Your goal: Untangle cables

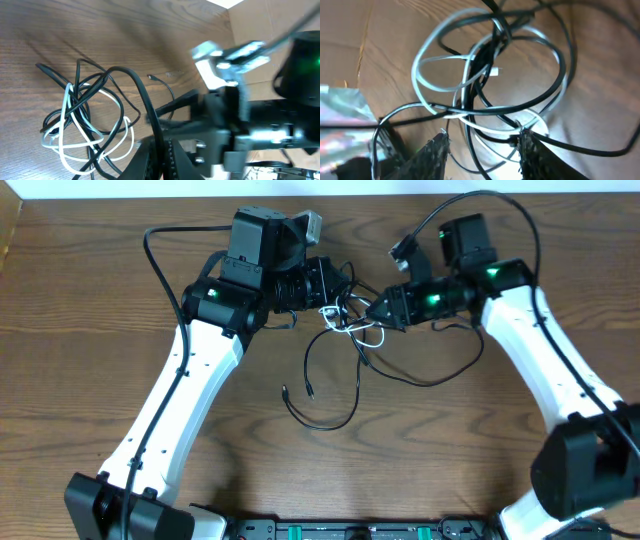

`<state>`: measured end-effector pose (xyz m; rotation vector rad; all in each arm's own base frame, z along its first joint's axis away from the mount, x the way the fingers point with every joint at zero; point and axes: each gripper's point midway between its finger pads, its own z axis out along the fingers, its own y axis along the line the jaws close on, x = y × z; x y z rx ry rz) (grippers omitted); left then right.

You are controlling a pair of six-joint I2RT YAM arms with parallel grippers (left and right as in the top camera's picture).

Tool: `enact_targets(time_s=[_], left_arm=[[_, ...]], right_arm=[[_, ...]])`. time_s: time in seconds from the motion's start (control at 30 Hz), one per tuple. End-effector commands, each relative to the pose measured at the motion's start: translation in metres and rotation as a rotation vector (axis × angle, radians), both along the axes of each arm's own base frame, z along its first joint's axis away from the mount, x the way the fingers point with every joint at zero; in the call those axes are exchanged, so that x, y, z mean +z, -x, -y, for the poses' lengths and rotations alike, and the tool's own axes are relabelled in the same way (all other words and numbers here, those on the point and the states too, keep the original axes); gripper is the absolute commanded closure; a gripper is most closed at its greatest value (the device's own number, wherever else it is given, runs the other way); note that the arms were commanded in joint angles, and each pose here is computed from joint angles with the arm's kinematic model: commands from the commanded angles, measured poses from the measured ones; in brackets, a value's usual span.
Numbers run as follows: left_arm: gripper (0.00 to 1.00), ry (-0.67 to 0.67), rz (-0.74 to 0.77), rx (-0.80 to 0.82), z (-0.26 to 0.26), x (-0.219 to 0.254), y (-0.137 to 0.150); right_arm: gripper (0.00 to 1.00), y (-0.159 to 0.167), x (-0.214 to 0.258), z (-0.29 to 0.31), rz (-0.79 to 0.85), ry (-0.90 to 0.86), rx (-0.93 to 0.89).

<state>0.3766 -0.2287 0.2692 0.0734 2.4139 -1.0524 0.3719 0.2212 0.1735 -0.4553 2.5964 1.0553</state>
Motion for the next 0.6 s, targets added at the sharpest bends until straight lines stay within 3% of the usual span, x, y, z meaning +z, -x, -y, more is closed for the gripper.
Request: enact_targets(time_s=[0.0, 0.33, 0.57], left_arm=[[0.92, 0.025, 0.005, -0.008, 0.003, 0.007, 0.001], [0.92, 0.025, 0.005, -0.008, 0.003, 0.007, 0.002], [0.92, 0.025, 0.004, -0.008, 0.003, 0.007, 0.002]], right_arm=[[0.56, 0.001, -0.017, -0.013, -0.151, 0.019, -0.117], [0.53, 0.003, -0.041, -0.023, -0.220, 0.118, -0.220], [0.52, -0.016, -0.049, -0.031, -0.175, 0.109, -0.275]])
